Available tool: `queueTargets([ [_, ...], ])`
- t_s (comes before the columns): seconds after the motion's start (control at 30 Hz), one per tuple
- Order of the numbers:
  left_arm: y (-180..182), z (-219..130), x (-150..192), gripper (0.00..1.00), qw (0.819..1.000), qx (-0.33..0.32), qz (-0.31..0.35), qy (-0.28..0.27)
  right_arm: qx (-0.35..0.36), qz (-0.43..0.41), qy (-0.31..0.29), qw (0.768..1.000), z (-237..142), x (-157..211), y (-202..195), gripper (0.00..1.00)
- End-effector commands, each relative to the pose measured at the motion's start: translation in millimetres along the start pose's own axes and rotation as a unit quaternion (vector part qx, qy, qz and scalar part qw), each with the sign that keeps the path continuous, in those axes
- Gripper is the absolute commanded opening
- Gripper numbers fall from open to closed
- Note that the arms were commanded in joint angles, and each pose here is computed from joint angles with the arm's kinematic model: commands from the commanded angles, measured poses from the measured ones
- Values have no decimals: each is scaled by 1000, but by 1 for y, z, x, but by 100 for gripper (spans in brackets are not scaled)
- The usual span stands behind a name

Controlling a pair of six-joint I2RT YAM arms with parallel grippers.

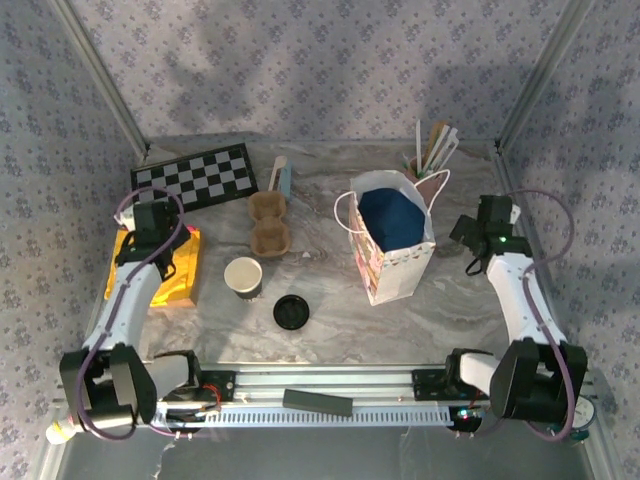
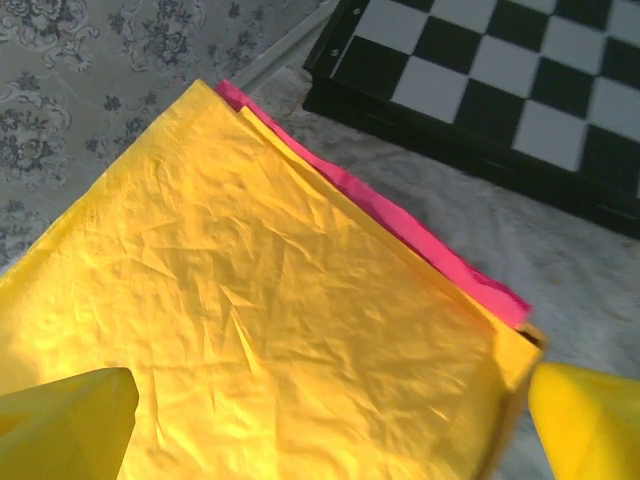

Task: Pack the takeout coffee

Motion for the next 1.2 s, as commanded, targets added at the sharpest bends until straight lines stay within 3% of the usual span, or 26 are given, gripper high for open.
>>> queueTargets([
  [0.0,-6,23,-12,100,997,-17,17,-68,32,-32,-63,997,25,-5,10,100],
  [0.4,-42,78,23,100,986,69,111,-106,3,-73,-143,987,82,14,26,100],
  [0.57,-71,70,39,100,963,134,192,-134,-61,-68,-164,982,80,16,34,100],
  [0.77,-50,69,58,100,953,179,154,-190,-102,-117,-195,968,80,28,45,100],
  [0.93,-52,69,59,100,955,185,163,-167,-168,-132,-220,952,84,46,46,100],
  [1.17,-52,69,59,100,954,184,166,-170,-150,-149,-216,953,82,46,52,100],
])
Point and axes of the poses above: each hand's point on the last joint's axis, 136 mm out from that joint toward the fingers, its own z axis out along the fingers, its own y axis along the line the jaws close on, x = y × z, the point moved 9 cm from there along -z, back along the fingers, and after that the axes turned 1 degree about -z, right-handed, at the moved point
